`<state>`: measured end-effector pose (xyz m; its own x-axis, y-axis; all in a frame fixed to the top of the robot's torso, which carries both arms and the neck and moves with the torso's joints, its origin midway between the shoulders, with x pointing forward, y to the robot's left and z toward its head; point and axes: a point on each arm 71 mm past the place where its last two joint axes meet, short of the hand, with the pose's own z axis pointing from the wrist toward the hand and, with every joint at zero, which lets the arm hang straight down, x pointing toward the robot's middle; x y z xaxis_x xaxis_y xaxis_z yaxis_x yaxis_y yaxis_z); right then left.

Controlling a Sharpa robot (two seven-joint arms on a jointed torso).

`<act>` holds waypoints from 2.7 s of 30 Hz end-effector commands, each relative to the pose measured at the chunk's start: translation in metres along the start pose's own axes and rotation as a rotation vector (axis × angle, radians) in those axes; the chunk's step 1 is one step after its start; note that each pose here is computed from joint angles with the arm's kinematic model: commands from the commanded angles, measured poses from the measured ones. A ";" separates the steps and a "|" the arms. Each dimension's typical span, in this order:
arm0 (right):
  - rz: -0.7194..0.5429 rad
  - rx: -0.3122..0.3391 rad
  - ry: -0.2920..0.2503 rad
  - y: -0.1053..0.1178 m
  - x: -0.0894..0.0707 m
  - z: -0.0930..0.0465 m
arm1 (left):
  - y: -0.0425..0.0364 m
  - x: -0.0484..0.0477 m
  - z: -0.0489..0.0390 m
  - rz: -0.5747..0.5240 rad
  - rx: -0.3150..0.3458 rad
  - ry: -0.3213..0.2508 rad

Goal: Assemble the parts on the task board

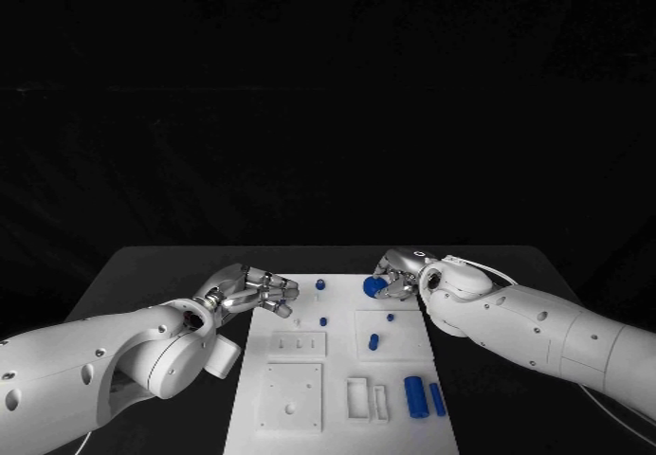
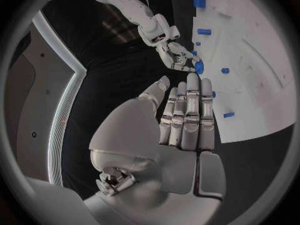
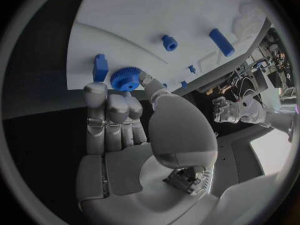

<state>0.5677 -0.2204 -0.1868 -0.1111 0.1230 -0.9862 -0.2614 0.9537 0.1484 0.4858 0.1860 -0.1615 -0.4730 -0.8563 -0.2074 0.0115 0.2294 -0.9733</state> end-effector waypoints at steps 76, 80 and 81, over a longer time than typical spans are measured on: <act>0.023 0.074 0.158 -0.007 0.023 0.004 | -0.0002 0.0019 0.0004 -0.004 -0.013 0.029; 0.023 0.071 0.154 -0.006 0.023 0.004 | 0.0002 0.0016 0.0003 -0.003 -0.016 0.029; 0.022 0.069 0.148 -0.006 0.023 0.004 | 0.0002 0.0016 0.0002 -0.003 -0.017 0.029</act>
<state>0.5751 -0.2198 -0.1933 -0.1732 0.1540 -0.9728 -0.2032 0.9609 0.1883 0.4858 0.1863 -0.1630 -0.4830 -0.8514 -0.2044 -0.0051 0.2361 -0.9717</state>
